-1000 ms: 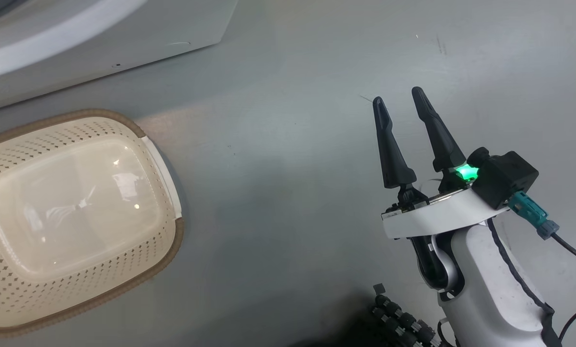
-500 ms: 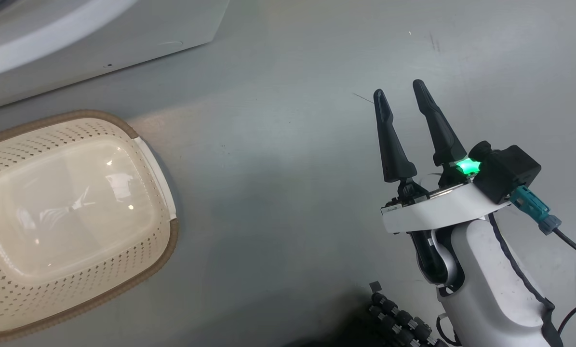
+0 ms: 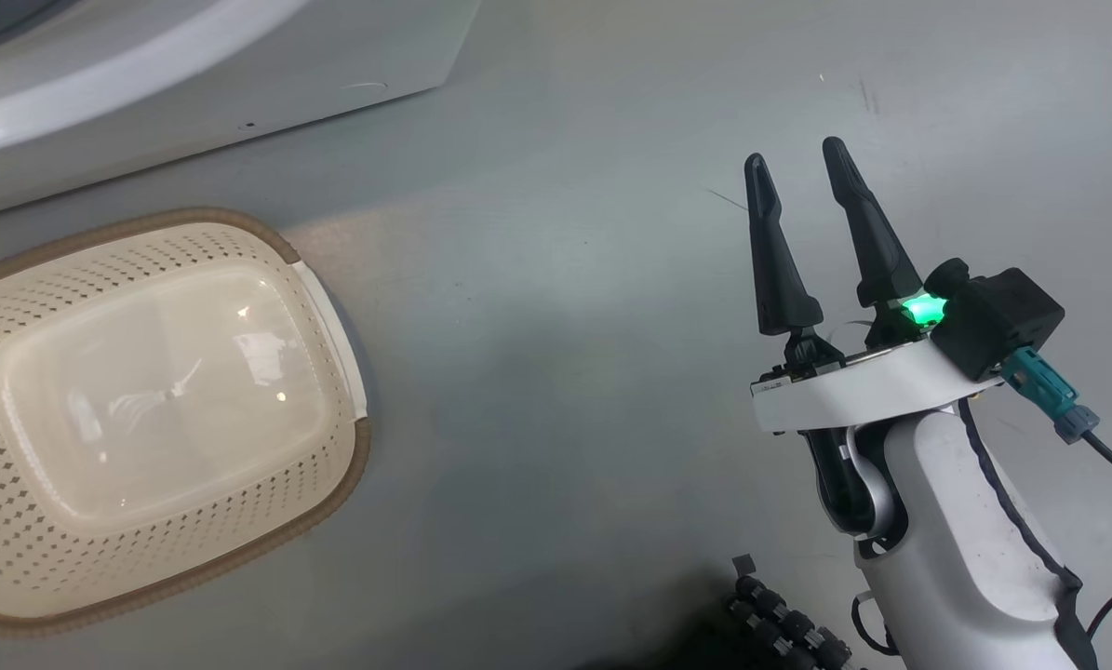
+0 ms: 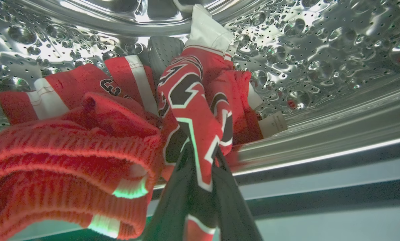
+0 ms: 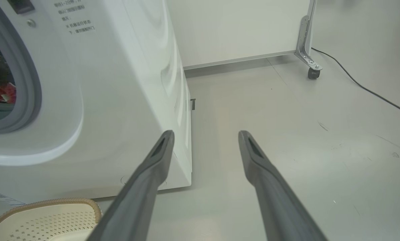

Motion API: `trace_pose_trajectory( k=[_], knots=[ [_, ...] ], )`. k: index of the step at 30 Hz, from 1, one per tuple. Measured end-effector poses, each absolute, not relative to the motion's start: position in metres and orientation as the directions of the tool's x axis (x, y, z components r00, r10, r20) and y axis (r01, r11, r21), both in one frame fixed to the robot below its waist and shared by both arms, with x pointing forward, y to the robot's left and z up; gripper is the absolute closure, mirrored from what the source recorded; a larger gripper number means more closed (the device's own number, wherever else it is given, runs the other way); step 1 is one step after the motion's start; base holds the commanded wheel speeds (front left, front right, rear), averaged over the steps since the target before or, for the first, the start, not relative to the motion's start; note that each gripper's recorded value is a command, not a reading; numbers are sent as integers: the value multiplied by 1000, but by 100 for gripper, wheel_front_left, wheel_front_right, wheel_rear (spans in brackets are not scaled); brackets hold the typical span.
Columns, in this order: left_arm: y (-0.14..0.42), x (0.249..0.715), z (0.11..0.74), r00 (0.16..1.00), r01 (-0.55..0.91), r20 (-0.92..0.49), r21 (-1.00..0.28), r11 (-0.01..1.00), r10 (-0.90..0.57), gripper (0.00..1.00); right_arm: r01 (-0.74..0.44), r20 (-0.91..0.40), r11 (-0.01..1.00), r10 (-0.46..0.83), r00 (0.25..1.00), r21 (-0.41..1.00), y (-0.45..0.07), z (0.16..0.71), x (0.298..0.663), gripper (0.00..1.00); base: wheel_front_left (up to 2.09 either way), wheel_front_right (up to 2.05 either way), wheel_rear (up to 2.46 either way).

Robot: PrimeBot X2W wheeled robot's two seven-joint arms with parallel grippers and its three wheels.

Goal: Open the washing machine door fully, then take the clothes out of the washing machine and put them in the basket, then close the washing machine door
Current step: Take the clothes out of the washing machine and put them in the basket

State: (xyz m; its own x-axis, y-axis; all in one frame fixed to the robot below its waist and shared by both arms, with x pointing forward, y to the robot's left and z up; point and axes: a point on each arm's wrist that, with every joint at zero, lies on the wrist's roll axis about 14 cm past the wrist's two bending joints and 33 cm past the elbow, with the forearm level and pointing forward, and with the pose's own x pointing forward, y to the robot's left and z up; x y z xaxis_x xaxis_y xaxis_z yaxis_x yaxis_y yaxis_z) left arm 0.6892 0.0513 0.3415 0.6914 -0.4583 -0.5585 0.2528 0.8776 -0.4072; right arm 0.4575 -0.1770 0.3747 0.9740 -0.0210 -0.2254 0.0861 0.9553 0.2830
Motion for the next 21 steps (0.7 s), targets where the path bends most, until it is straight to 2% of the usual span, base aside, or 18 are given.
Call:
trace_pose_trajectory(
  k=[7, 21],
  knots=[
    [55, 680, 352, 754, 265, -478, -408, 874, -451, 100, 64, -214, 958, -2, 977, 280, -171, 377, 461, 0, 0, 0, 0],
    [56, 648, 404, 880, 321, -207, -405, 856, -428, 100, 11, -180, 965, 37, 983, 262, -159, 390, 462, 0, 0, 0, 0]
  ],
)
